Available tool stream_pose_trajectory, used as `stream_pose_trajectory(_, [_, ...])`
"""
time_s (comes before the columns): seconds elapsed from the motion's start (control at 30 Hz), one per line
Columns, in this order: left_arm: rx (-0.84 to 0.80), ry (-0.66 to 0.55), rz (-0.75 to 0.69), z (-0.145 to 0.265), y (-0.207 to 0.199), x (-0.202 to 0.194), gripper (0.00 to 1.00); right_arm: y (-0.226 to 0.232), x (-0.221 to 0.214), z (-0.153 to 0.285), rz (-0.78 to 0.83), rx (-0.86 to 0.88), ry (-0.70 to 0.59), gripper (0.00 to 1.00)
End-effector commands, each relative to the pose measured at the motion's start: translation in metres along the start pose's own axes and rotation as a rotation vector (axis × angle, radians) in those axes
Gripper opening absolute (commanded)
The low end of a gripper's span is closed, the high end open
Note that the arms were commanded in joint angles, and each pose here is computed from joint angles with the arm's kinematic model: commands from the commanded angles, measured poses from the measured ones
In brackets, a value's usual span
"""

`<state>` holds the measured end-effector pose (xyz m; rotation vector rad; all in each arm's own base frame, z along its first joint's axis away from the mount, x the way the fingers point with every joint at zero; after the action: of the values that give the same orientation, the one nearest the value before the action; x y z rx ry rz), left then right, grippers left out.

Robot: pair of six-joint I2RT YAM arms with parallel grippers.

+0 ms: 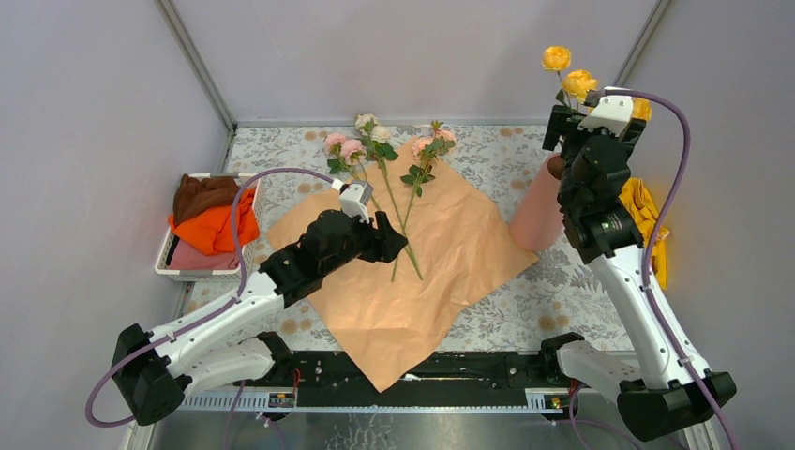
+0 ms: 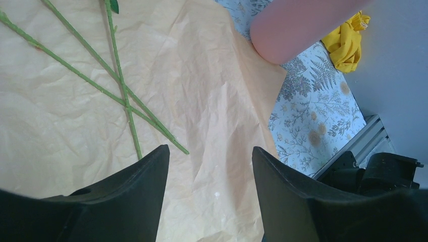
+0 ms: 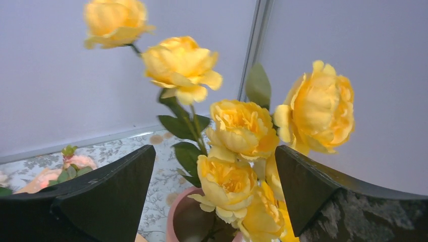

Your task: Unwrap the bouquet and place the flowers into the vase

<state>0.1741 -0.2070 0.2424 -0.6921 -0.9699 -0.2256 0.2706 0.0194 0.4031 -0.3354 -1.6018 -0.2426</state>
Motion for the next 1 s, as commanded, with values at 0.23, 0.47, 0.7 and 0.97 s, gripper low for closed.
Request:
stream_pose_trajectory(0.23, [-0.038, -0.037, 0.008, -0.006, -0.006, 0.004, 0.68, -0.028, 0.082, 0.042, -0.245, 0.074, -0.207, 1.00])
stream_pose_trajectory(0.47, [-0.018, -0.046, 0.014, -0.006, -0.005, 0.007, 0.68, -0.020, 0.111, 0.059, -0.323, 0.279, -0.221, 1.00])
stream_pose_trajectory(0.7, [0.090, -0.052, 0.033, -0.007, 0.004, 0.007, 0.70, 0.015, 0.130, 0.051, -0.445, 0.515, -0.175, 0.97])
stream_pose_trajectory(0.97, [0.260, -0.116, 0.086, 0.002, 0.020, 0.007, 0.87, 0.079, 0.121, 0.026, -0.552, 0.833, 0.068, 0.80])
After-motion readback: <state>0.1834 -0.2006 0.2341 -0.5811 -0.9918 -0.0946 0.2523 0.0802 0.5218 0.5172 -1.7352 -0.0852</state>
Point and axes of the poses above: each gripper's point midway between its finger pads, its own z axis back along the fingers, its own y axis along the line the jaws close on, x = y × z, the point moved 9 cm from there along z, back along the fingers, and after that the axes turned 3 degrees about -z, right-handed, at the moved point
